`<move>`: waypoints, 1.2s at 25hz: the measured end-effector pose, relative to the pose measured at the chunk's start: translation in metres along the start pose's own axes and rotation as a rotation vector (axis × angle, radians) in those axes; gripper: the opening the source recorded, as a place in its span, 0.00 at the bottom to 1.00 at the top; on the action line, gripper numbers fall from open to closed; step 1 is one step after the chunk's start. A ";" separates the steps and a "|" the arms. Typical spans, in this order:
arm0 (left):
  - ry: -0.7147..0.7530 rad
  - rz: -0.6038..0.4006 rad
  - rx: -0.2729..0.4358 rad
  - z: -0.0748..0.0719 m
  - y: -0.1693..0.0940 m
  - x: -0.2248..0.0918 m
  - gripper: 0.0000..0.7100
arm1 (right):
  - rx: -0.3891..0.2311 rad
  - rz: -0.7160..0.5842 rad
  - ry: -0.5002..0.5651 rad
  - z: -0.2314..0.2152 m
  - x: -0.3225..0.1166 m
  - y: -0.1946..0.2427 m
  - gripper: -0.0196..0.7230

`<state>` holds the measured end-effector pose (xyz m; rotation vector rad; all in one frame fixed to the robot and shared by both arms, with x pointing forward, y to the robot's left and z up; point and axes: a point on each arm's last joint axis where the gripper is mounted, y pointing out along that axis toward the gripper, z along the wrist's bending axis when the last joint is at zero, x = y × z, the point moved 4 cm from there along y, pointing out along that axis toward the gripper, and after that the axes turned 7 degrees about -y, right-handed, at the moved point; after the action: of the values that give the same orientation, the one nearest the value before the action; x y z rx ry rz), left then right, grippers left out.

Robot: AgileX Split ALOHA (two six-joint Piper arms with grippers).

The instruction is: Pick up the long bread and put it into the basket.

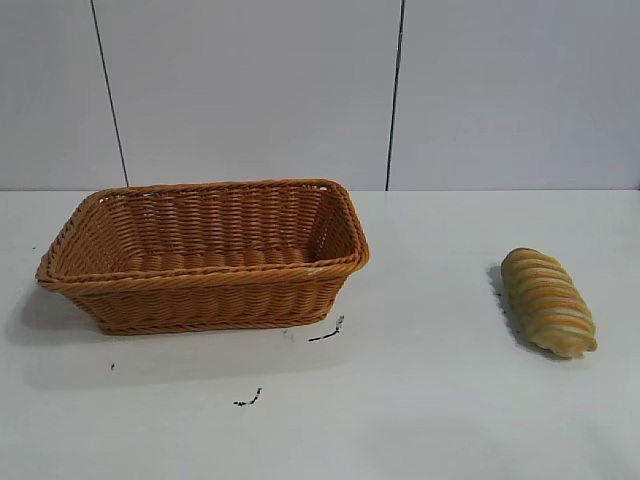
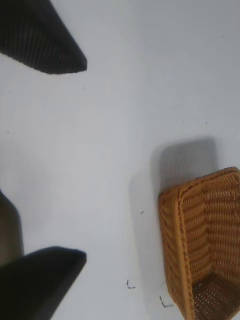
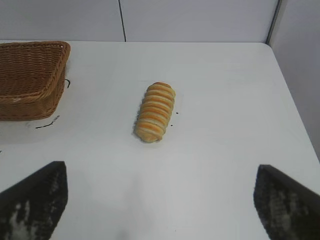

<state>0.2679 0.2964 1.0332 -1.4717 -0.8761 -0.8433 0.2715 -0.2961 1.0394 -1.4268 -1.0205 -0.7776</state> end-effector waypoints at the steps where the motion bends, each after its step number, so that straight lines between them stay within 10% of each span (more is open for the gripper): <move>1: 0.000 0.000 0.000 0.000 0.000 0.000 0.97 | 0.000 0.000 0.000 0.000 0.000 0.000 0.95; 14: 0.000 0.000 0.000 0.000 0.000 0.000 0.97 | 0.003 0.023 0.000 -0.001 0.005 0.002 0.95; 30: 0.000 0.000 0.000 0.000 0.000 0.000 0.97 | 0.075 0.539 0.008 -0.015 0.098 0.132 0.95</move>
<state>0.2679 0.2964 1.0332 -1.4717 -0.8761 -0.8433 0.4323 -0.2913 1.0761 -1.5352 -0.6040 -0.3453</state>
